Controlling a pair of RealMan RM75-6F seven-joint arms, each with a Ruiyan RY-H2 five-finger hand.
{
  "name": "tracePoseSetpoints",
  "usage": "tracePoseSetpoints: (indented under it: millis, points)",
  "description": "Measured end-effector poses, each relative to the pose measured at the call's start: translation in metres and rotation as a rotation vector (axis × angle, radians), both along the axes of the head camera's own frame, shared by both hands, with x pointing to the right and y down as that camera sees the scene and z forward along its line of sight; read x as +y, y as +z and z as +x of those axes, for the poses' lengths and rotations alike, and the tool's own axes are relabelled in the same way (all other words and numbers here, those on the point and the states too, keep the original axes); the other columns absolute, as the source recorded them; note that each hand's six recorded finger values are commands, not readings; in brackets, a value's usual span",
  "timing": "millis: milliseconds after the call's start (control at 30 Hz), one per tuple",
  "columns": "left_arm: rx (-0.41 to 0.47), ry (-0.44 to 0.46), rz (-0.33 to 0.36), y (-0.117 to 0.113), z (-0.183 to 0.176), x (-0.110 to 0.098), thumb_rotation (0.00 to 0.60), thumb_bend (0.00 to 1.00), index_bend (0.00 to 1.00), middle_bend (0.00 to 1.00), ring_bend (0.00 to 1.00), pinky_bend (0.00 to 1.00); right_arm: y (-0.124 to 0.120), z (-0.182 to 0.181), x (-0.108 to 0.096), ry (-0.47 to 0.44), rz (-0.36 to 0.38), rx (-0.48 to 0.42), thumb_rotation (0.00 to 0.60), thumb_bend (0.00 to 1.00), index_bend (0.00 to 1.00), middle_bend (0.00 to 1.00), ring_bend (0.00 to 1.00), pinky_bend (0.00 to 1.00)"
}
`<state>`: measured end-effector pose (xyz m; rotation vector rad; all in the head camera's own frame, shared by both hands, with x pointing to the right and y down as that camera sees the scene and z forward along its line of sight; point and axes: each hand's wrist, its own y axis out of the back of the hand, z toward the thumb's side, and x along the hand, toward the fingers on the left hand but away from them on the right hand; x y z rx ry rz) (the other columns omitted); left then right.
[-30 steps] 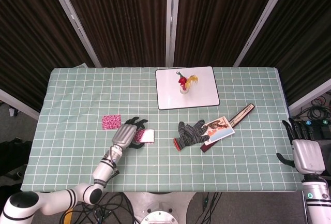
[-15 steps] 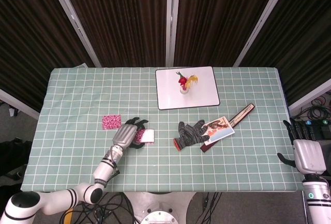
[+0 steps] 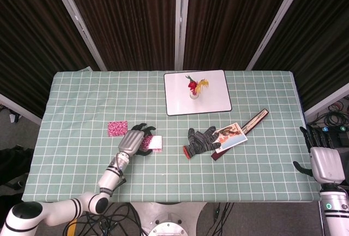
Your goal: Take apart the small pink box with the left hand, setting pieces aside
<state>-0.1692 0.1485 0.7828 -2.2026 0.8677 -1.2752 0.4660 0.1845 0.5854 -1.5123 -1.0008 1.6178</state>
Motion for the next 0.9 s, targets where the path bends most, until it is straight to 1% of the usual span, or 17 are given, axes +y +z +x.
tracePoseSetpoints:
  millis: [267, 633, 733, 900]
  points:
    - [0.013, -0.008, -0.005, -0.002, -0.001, -0.001, 0.6, 0.29, 0.23, 0.43, 0.16, 0.16, 0.0, -0.001, 0.0, 0.0, -0.002, 0.001, 0.6, 0.1, 0.0, 0.0, 0.0, 0.0]
    - [0.036, -0.036, 0.007, -0.011, -0.009, -0.005, 0.6, 0.3, 0.23, 0.44, 0.16, 0.16, 0.0, -0.003, 0.0, -0.004, -0.001, 0.005, 0.6, 0.1, 0.0, 0.0, 0.0, 0.0]
    - [0.038, -0.05, 0.011, -0.015, -0.017, -0.006, 0.6, 0.3, 0.23, 0.44, 0.16, 0.16, -0.002, -0.005, -0.001, -0.009, 0.004, 0.005, 0.6, 0.1, 0.0, 0.0, 0.0, 0.0]
    - [0.018, -0.072, 0.023, -0.024, -0.043, -0.002, 0.6, 0.3, 0.23, 0.44, 0.16, 0.16, -0.001, -0.008, -0.001, -0.015, 0.002, 0.002, 0.6, 0.1, 0.0, 0.0, 0.0, 0.0]
